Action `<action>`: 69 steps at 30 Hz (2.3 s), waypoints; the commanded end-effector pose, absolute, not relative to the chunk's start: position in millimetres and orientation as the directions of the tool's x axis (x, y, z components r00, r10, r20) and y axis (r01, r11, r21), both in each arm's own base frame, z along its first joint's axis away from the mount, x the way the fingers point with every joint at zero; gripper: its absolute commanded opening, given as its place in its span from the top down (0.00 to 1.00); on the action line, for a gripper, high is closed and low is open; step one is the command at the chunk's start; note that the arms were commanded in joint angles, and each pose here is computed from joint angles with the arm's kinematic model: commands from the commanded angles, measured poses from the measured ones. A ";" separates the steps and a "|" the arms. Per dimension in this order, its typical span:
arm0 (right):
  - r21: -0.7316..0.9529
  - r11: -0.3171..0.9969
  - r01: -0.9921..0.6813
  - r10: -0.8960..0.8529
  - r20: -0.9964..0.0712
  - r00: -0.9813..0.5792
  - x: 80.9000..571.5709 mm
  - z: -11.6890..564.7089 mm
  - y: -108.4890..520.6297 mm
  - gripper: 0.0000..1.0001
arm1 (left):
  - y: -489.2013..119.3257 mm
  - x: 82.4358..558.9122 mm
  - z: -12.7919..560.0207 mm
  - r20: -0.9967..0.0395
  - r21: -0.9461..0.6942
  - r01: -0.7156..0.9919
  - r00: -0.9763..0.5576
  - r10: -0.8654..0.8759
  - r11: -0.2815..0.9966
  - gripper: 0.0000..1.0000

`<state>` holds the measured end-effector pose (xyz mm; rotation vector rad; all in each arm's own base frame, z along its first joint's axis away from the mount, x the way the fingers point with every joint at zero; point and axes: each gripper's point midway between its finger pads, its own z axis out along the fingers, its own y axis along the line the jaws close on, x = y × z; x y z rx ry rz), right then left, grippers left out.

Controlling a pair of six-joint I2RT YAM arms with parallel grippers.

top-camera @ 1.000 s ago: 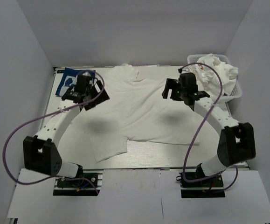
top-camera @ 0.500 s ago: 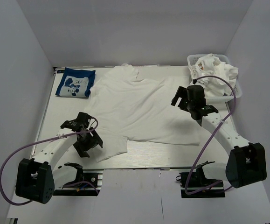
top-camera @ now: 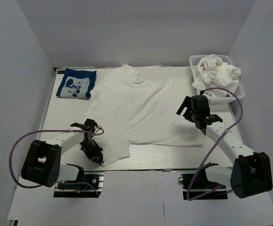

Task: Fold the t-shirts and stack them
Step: Grap the side of the flattened tshirt closest away from the robot with both arms, then fold the flattened tshirt in 1/3 of the way

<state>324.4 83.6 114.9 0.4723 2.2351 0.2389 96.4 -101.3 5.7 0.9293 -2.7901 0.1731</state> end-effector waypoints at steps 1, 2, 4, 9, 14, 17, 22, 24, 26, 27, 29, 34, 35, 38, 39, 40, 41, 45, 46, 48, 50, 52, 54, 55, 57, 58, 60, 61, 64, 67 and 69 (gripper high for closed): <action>0.322 0.883 0.343 0.469 -0.652 -0.596 298.3 105.9 71.3 0.10 | -93.6 131.3 -7.6 0.062 -0.076 -0.580 -0.814 -0.577 0.811 0.95; 0.281 0.886 0.370 0.461 -0.623 -0.632 282.2 90.2 64.7 0.10 | -93.6 131.4 -7.6 0.062 -0.076 -0.580 -0.814 -0.577 0.811 1.00; 0.276 0.889 0.366 0.456 -0.613 -0.645 264.0 89.1 61.4 0.10 | -93.6 139.6 0.2 0.029 -0.099 -0.558 -0.829 -0.558 0.824 1.00; 0.174 0.867 0.467 0.489 -0.474 -0.732 191.9 61.2 43.3 0.10 | -91.4 140.5 9.5 -0.001 -0.118 -0.528 -0.847 -0.532 0.841 1.00; 0.166 0.826 0.539 0.546 -0.471 -0.693 181.0 54.6 34.3 0.10 | -97.5 146.5 15.9 -0.031 -0.174 -0.482 -0.869 -0.494 0.859 1.00; 0.167 0.822 0.545 0.553 -0.468 -0.690 185.3 46.6 36.1 0.10 | -97.6 151.9 20.7 -0.057 -0.189 -0.478 -0.867 -0.495 0.858 1.00; 0.149 0.804 0.575 0.569 -0.472 -0.673 194.9 30.2 33.0 0.12 | -101.2 164.7 35.1 -0.127 -0.241 -0.434 -0.873 -0.471 0.868 1.00; 0.141 0.800 0.583 0.567 -0.493 -0.660 201.3 23.9 29.6 0.21 | -102.3 169.0 40.2 -0.156 -0.266 -0.413 -0.873 -0.462 0.871 1.00; 0.135 0.798 0.587 0.567 -0.499 -0.656 206.3 21.0 28.9 0.33 | -105.8 174.3 44.1 -0.176 -0.296 -0.394 -0.873 -0.455 0.870 1.00; 0.132 0.796 0.591 0.569 -0.497 -0.655 206.8 20.0 28.5 0.38 | -109.1 175.1 45.3 -0.173 -0.312 -0.379 -0.879 -0.445 0.871 1.00; 0.118 0.795 0.595 0.564 -0.507 -0.652 208.7 18.3 26.0 0.48 | -116.9 180.3 53.0 -0.183 -0.358 -0.345 -0.885 -0.428 0.867 1.00; 0.117 0.799 0.590 0.548 -0.545 -0.635 216.6 26.7 21.7 1.00 | -146.2 203.1 81.7 -0.250 -0.510 -0.169 -0.909 -0.333 0.844 1.00; 0.113 0.803 0.585 0.539 -0.557 -0.632 218.7 30.2 20.4 1.00 | -156.9 209.9 91.7 -0.263 -0.557 -0.122 -0.913 -0.313 0.822 1.00; 0.110 0.820 0.562 0.512 -0.581 -0.632 225.5 38.7 19.8 1.00 | -171.6 222.6 111.7 -0.301 -0.616 -0.037 -0.912 -0.278 0.787 1.00; 0.126 0.820 0.559 0.514 -0.592 -0.620 231.0 46.7 20.8 1.00 | -174.4 226.5 114.6 -0.303 -0.623 -0.029 -0.912 -0.275 0.781 1.00; 0.133 0.825 0.549 0.508 -0.599 -0.619 233.7 49.9 22.3 1.00 | -180.2 234.9 123.1 -0.320 -0.642 -0.004 -0.908 -0.272 0.767 1.00; 0.135 0.836 0.532 0.494 -0.609 -0.621 237.4 53.8 22.8 1.00 | -182.2 240.8 129.1 -0.343 -0.649 0.015 -0.898 -0.275 0.760 1.00; 0.189 0.854 0.484 0.486 -0.620 -0.616 258.2 67.5 36.0 1.00 | -187.2 277.5 146.4 -0.389 -0.680 0.026 -0.860 -0.331 0.733 1.00; 0.184 0.856 0.484 0.484 -0.617 -0.621 263.5 68.1 37.3 1.00 | -187.3 291.7 155.9 -0.423 -0.678 0.033 -0.834 -0.354 0.734 1.00; 0.204 0.854 0.479 0.488 -0.631 -0.602 276.2 80.3 40.3 1.00 | -183.2 314.0 161.9 -0.442 -0.655 -0.011 -0.805 -0.396 0.755 1.00; 0.190 0.857 0.480 0.482 -0.626 -0.613 281.3 78.7 42.0 1.00 | -174.9 331.7 161.8 -0.466 -0.621 -0.063 -0.771 -0.433 0.781 1.00; 0.194 0.862 0.469 0.474 -0.638 -0.607 295.0 87.6 44.3 1.00 | -168.1 360.0 175.5 -0.513 -0.599 -0.085 -0.723 -0.464 0.796 1.00; 0.194 0.855 0.481 0.479 -0.649 -0.591 304.9 95.5 42.9 1.00 | -165.8 379.3 192.9 -0.553 -0.592 -0.086 -0.680 -0.481 0.802 1.00; 0.192 0.852 0.488 0.482 -0.653 -0.584 308.8 100.4 41.9 1.00 | -165.4 387.1 197.9 -0.568 -0.591 -0.084 -0.663 -0.488 0.803 1.00; 0.177 0.850 0.496 0.479 -0.653 -0.587 316.9 101.8 41.3 1.00 | -165.7 407.4 211.3 -0.619 -0.583 -0.053 -0.617 -0.485 0.811 1.00; 0.174 0.848 0.500 0.475 -0.666 -0.575 322.7 109.0 39.2 1.00 | -162.7 413.3 213.0 -0.635 -0.568 -0.059 -0.603 -0.483 0.821 1.00; 0.157 0.848 0.506 0.468 -0.669 -0.578 331.0 109.9 36.4 1.00 | -153.5 431.1 216.2 -0.681 -0.537 -0.065 -0.555 -0.478 0.841 1.00; 0.157 0.849 0.505 0.467 -0.672 -0.575 334.3 111.4 36.1 1.00 | -152.6 436.9 219.6 -0.699 -0.529 -0.055 -0.538 -0.471 0.847 1.00; 0.136 0.839 0.526 0.470 -0.669 -0.576 351.5 111.1 30.8 1.00 | -141.6 458.2 226.8 -0.764 -0.492 -0.046 -0.455 -0.457 0.869 1.00; 0.107 0.837 0.536 0.468 -0.648 -0.601 363.9 104.0 27.4 1.00 | -132.5 475.0 227.6 -0.809 -0.455 -0.040 -0.400 -0.431 0.890 1.00; 0.112 0.833 0.542 0.474 -0.651 -0.593 373.9 108.7 24.2 1.00 | -130.2 488.7 218.0 -0.822 -0.427 -0.037 -0.400 -0.405 0.903 1.00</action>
